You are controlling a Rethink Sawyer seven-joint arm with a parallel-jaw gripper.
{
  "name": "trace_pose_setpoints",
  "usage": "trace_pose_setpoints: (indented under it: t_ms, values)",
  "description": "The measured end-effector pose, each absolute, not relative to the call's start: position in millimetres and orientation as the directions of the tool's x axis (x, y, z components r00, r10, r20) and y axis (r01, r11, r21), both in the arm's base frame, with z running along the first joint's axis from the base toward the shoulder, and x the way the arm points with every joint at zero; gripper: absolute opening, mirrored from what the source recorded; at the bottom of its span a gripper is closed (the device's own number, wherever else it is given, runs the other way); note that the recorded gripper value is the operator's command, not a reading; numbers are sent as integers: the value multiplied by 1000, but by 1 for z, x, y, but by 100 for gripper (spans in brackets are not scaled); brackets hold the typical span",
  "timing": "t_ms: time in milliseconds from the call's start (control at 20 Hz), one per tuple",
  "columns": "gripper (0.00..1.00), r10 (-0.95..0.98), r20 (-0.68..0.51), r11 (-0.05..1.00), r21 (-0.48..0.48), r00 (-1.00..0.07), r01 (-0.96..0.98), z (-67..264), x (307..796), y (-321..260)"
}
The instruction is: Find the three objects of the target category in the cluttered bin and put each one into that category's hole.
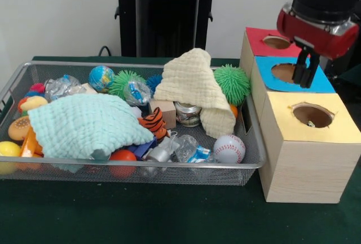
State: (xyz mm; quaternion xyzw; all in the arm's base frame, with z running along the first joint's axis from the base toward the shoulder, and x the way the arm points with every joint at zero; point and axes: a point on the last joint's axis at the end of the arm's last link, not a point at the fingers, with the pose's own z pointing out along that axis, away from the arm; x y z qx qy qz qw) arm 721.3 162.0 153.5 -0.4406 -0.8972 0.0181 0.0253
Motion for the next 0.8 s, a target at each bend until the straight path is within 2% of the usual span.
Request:
trace_pose_setpoints:
  t_ms: [450,800]
  values:
    - [0,807,-70,588,-7,-587,809,214,749,102]
    - [0,803,-117,589,2,-585,808,237,752,83]
